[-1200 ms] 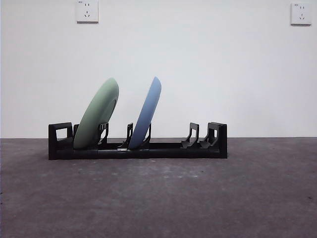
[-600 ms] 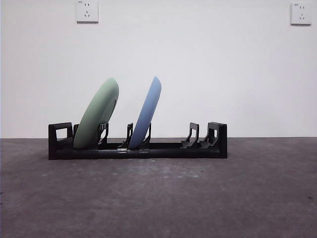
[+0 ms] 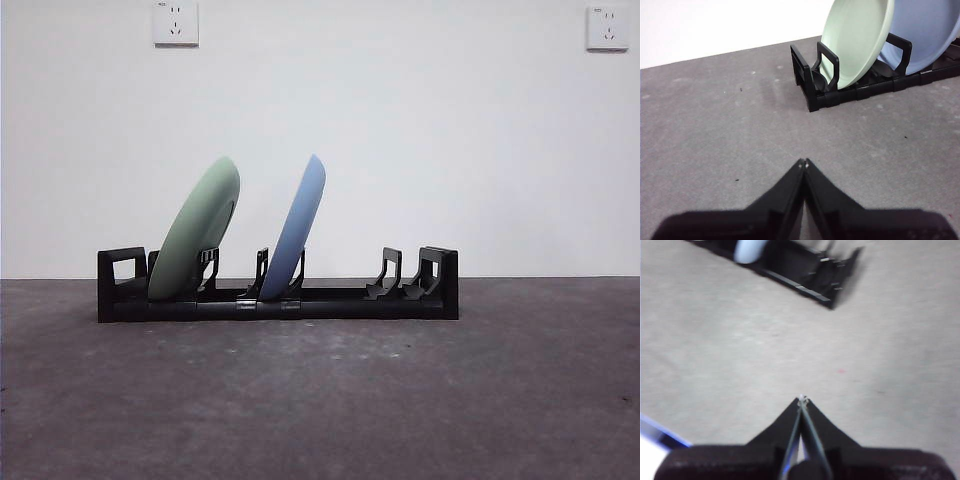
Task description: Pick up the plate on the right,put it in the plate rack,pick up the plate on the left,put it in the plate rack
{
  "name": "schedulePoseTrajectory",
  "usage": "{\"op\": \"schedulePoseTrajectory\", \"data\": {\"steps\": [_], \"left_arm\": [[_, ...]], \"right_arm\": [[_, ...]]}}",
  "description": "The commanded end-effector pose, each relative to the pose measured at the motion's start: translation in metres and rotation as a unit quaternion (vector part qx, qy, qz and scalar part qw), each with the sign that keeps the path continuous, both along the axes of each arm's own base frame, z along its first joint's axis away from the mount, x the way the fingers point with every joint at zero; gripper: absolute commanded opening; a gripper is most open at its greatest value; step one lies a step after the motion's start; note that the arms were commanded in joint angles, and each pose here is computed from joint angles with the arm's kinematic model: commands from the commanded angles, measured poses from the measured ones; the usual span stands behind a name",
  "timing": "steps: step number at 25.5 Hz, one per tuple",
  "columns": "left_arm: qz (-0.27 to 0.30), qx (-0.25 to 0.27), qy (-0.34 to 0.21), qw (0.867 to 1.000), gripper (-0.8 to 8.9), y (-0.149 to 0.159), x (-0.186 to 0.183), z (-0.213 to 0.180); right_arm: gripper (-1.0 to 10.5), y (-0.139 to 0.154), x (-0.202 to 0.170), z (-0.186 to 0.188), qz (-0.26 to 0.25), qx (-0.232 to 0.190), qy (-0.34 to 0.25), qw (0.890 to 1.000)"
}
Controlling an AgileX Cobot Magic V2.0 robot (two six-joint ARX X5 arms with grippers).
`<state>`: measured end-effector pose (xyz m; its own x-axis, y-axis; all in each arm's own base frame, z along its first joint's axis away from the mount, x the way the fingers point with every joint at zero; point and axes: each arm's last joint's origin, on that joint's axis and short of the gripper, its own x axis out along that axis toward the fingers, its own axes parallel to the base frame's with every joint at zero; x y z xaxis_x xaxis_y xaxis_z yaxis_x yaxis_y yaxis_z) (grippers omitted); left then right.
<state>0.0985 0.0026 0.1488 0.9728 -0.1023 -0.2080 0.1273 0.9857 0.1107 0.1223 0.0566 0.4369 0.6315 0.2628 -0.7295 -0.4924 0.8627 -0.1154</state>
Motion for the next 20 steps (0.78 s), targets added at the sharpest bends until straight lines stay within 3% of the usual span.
{"op": "schedulePoseTrajectory", "data": {"steps": [1, 5, 12, 16, 20], "left_arm": [[-0.001, -0.006, 0.003, 1.000, -0.04, 0.000, 0.000, -0.003], [-0.001, -0.006, 0.002, 1.000, -0.04, 0.000, 0.000, -0.003], [-0.001, -0.006, 0.003, 1.000, -0.04, 0.000, 0.000, -0.003], [-0.001, -0.006, 0.002, 1.000, -0.04, 0.000, 0.000, -0.003], [-0.001, -0.006, 0.003, 1.000, -0.04, 0.000, 0.000, -0.003]], "right_arm": [[0.0, -0.005, -0.006, 0.013, 0.004, 0.031, -0.080, 0.996], [0.0, -0.024, -0.034, 0.043, 0.022, 0.129, -0.224, 0.966], [0.0, -0.047, -0.077, 0.045, -0.040, 0.095, -0.369, 0.924], [0.0, -0.048, -0.079, 0.016, -0.045, 0.102, -0.395, 0.912], [0.0, -0.047, -0.071, -0.028, -0.045, 0.109, -0.388, 0.914]]}}
